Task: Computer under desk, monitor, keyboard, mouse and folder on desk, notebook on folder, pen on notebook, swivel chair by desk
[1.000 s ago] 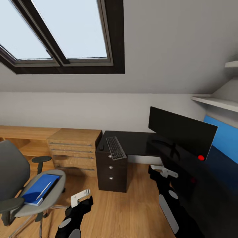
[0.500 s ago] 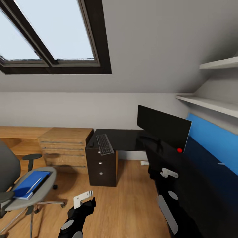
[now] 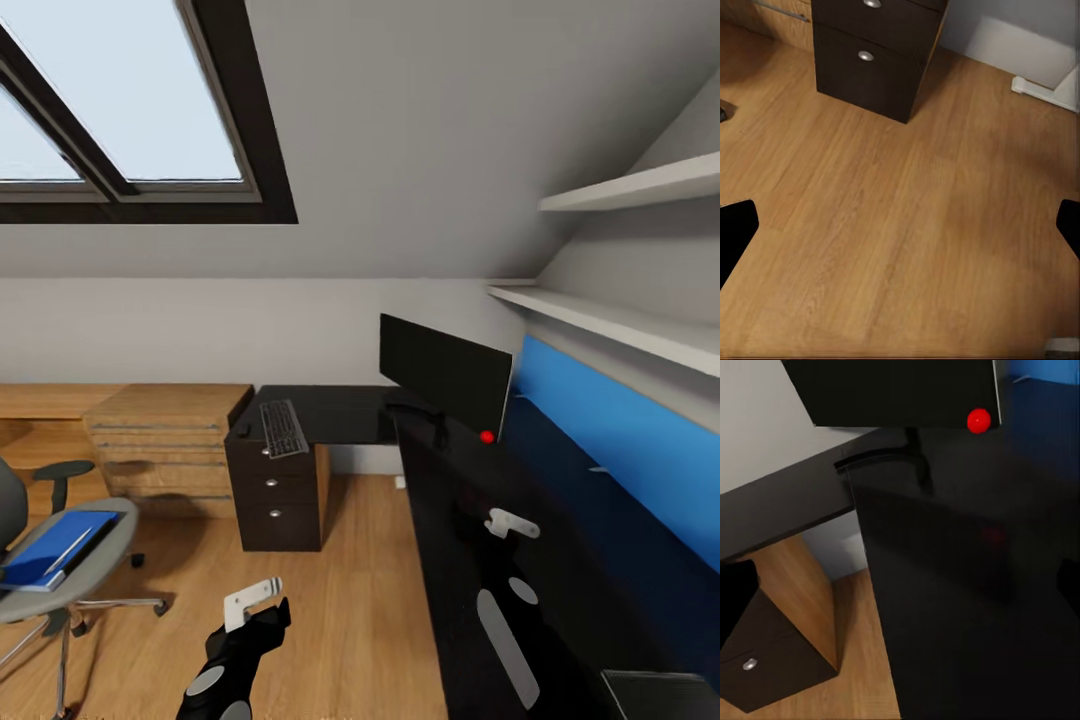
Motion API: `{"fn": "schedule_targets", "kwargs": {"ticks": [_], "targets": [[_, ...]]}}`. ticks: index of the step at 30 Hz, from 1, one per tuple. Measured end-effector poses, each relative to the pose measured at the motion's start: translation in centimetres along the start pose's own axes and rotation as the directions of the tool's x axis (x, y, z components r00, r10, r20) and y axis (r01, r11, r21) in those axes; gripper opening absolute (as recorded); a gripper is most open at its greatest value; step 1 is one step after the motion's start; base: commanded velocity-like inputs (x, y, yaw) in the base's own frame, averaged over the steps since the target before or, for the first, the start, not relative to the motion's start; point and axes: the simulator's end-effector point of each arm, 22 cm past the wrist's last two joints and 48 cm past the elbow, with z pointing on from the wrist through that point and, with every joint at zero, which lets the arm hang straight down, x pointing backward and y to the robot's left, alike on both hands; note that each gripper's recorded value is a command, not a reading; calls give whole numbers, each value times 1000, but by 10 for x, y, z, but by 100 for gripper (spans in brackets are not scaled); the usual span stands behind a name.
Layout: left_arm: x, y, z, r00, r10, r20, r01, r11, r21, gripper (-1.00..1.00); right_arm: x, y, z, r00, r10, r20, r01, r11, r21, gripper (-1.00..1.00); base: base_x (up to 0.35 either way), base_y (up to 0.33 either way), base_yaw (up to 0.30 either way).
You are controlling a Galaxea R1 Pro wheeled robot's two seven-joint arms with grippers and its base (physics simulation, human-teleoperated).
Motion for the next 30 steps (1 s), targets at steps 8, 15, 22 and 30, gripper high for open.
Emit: {"fn": "schedule_targets", "kwargs": {"ticks": [8, 15, 22, 30], "targets": [[8, -11, -4, 1000, 28, -8, -28, 999, 23, 100, 1, -1, 0, 1000, -5, -1, 5, 1000, -2, 100, -88, -323, -1], [9, -14, -6, 999, 37, -6, -37, 999, 29, 100, 35, -22, 2, 996, -60, -58, 62, 997, 37, 100, -4, -346, 0], [4, -18, -8, 998, 63, 22, -63, 998, 31, 100, 52, -55, 5, 987, -128, -99, 136, 988, 78, 100, 0, -275, 0], [-8, -23, -13, 997, 51, 50, -54, 998, 45, 100, 69, -89, 19, 970, -173, -170, 195, 973, 125, 100, 0, -37, 0]]}}
